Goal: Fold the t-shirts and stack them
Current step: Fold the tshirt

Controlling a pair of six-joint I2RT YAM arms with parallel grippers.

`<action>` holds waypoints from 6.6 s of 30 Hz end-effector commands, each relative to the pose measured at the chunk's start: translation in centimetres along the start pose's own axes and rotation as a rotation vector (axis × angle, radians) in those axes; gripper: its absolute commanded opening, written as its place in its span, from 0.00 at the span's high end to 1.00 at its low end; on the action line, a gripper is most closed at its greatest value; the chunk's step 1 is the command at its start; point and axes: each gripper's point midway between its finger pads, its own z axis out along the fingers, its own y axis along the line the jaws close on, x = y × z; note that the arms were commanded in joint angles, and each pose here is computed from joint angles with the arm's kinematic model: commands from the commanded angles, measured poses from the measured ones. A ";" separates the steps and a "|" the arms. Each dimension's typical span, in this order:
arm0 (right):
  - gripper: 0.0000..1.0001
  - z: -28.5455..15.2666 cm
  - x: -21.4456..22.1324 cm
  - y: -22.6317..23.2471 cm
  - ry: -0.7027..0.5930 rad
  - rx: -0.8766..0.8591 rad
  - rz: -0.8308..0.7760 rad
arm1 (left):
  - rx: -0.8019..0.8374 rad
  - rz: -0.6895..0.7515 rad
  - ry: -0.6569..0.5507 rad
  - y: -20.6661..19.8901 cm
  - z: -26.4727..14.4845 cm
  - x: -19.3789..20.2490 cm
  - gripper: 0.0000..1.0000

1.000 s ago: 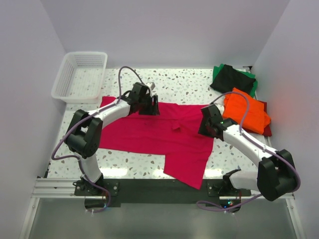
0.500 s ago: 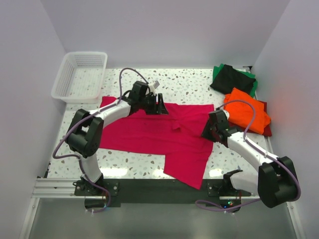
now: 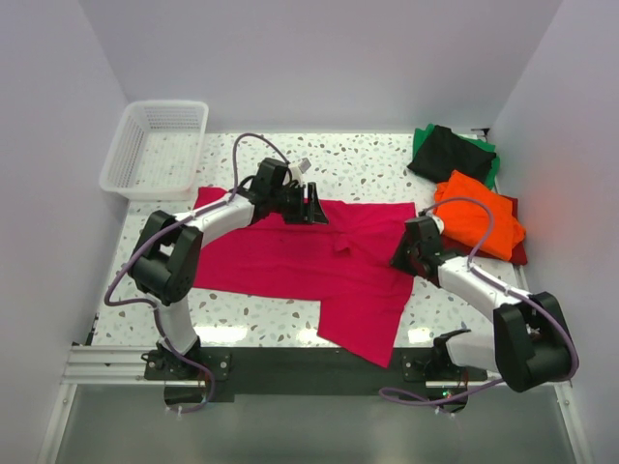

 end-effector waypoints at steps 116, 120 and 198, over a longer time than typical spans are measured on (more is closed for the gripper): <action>0.74 -1.8 -6.1 3.4 0.030 0.104 -0.081 | 0.140 -0.009 0.060 -3.4 5.2 7.4 0.55; 0.75 -1.8 -6.1 3.4 0.032 0.106 -0.087 | 0.135 -0.012 0.081 -3.4 5.6 7.8 0.55; 0.48 4.9 -8.9 3.7 0.057 0.314 -0.109 | -0.842 -0.135 -0.087 15.4 -8.1 -3.3 0.62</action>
